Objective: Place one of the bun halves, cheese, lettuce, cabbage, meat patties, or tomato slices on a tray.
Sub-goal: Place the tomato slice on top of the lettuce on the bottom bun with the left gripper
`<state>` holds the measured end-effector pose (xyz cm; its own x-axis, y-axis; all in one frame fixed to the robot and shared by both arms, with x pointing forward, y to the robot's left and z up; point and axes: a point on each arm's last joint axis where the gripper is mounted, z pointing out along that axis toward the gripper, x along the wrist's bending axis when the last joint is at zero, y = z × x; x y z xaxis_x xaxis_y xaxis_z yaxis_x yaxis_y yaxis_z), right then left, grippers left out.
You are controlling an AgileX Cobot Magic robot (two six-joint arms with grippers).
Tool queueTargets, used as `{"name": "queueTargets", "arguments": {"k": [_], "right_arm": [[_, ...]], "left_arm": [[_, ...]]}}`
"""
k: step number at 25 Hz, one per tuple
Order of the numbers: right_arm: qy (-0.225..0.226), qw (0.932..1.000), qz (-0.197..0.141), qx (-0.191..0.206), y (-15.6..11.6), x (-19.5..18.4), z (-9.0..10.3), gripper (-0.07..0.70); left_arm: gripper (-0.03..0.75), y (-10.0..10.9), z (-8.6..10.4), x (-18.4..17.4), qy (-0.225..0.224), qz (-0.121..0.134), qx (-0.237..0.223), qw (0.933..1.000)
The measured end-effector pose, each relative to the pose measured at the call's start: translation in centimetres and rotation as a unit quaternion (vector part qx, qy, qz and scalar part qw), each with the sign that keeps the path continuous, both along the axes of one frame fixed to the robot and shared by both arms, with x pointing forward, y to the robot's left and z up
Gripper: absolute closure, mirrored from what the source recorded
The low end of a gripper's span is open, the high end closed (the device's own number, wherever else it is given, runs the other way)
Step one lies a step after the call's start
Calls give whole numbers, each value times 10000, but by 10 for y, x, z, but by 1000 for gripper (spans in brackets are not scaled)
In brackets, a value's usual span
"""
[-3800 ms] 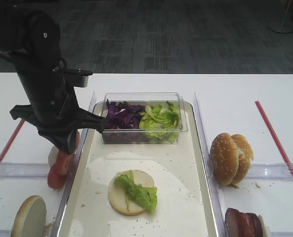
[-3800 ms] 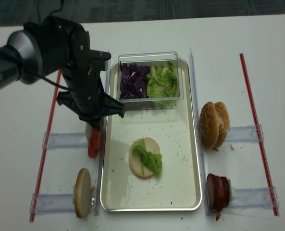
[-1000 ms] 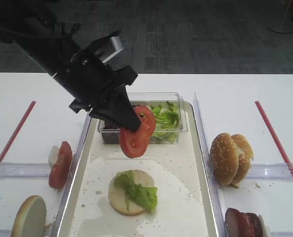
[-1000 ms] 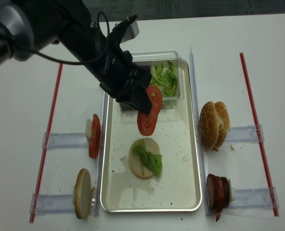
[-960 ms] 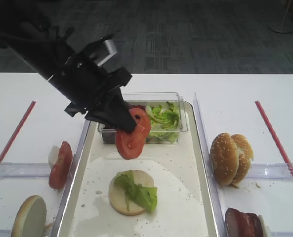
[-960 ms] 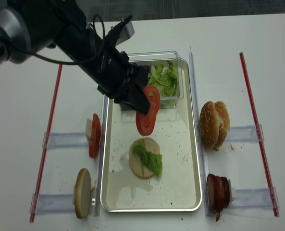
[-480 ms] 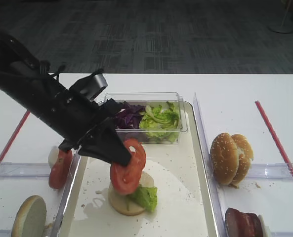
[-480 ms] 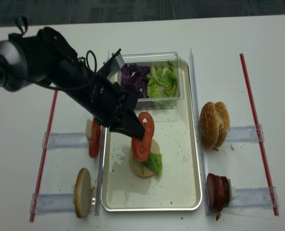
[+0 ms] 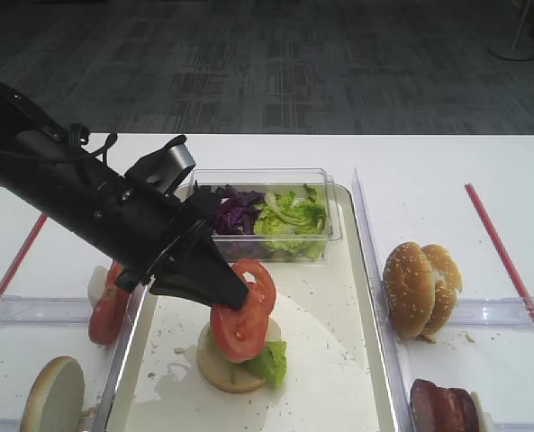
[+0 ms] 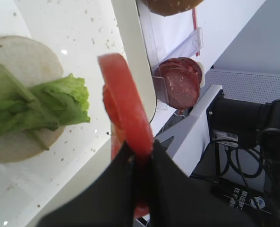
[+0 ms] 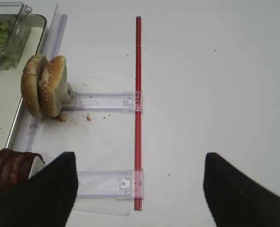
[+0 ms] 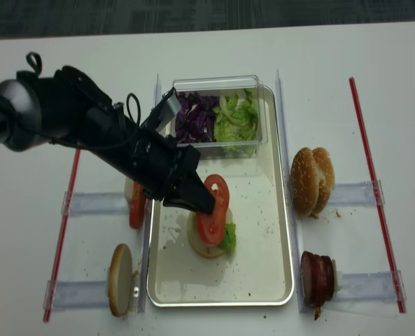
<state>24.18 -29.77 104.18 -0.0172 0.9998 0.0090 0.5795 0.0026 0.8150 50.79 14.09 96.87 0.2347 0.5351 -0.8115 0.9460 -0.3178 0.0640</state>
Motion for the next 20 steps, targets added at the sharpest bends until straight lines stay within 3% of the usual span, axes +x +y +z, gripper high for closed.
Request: {"name": "queueTargets", "arguments": {"k": [10,15,20], "right_arm": [[0,10000,0,0,0,0,0,61],[0,10000,0,0,0,0,0,61],[0,10000,0,0,0,0,0,61]], "left_arm": [[705,-3,-1,2,31,95,-170,9998],[705,-5,-23,8,385,228,-156,9989],[705,-5,-34,9,501,203,-106,9985]]}}
